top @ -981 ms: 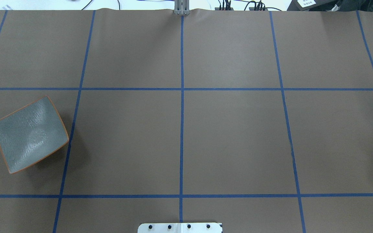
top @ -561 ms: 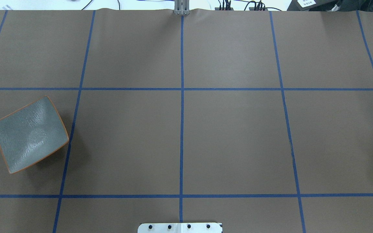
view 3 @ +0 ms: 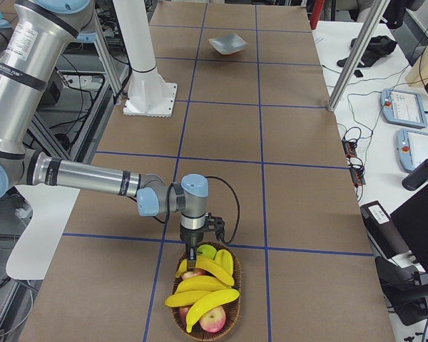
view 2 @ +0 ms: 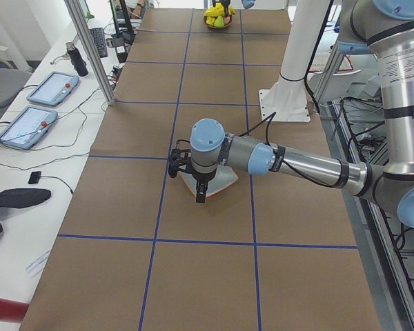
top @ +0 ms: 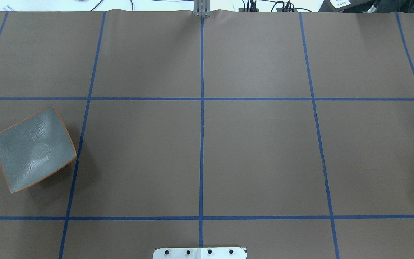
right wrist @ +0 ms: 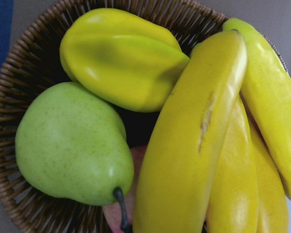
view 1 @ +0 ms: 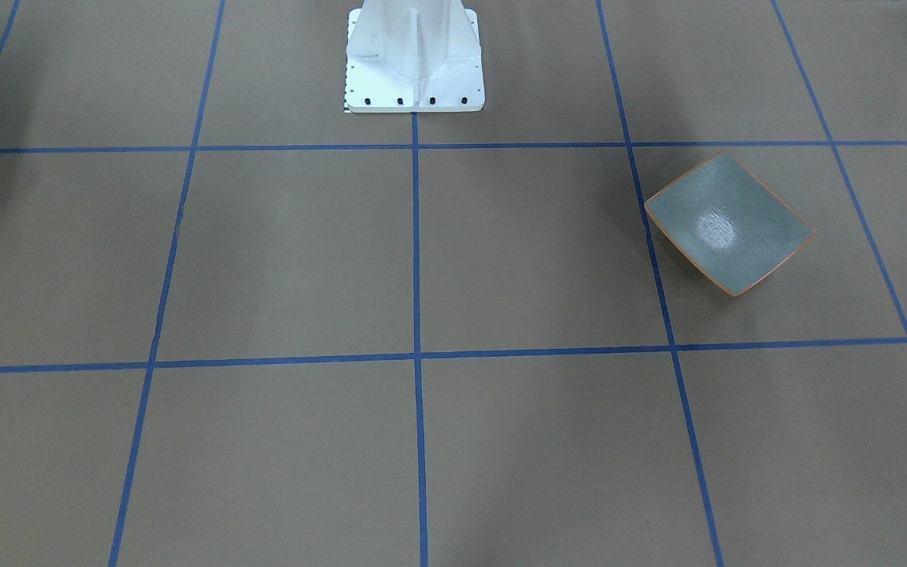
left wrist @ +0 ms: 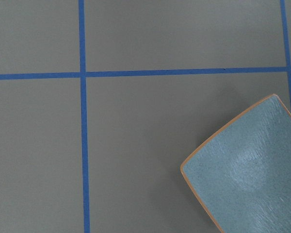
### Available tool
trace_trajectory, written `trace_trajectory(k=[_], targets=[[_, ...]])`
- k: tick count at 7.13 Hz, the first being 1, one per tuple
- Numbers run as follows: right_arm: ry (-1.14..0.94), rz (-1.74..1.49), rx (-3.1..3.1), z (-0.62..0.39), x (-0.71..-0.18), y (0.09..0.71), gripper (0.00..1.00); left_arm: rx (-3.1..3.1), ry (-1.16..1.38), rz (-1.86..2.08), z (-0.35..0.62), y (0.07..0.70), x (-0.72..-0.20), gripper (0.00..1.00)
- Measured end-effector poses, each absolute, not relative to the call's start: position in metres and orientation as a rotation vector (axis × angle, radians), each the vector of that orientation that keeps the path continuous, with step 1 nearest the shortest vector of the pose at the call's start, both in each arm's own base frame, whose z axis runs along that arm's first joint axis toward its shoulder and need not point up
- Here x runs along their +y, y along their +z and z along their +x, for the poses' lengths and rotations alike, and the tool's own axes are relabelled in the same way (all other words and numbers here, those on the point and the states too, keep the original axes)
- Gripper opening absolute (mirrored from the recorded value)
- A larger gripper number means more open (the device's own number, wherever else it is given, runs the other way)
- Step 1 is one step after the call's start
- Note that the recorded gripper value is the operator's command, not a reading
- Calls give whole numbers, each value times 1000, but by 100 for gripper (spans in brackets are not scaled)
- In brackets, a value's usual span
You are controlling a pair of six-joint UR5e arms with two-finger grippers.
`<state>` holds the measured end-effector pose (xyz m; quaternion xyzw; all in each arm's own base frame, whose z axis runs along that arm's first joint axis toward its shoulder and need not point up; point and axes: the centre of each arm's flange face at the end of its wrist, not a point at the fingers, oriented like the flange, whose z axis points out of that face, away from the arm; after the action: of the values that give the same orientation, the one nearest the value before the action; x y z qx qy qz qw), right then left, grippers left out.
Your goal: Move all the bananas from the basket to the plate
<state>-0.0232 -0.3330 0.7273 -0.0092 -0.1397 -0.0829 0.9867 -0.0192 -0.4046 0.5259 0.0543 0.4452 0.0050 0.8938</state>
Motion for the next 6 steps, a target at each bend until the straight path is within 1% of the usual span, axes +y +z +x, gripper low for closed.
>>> trace_trajectory(k=[6], targets=[[-175, 104, -361, 12, -351, 672, 0, 927, 12, 119, -19, 522, -407, 100]])
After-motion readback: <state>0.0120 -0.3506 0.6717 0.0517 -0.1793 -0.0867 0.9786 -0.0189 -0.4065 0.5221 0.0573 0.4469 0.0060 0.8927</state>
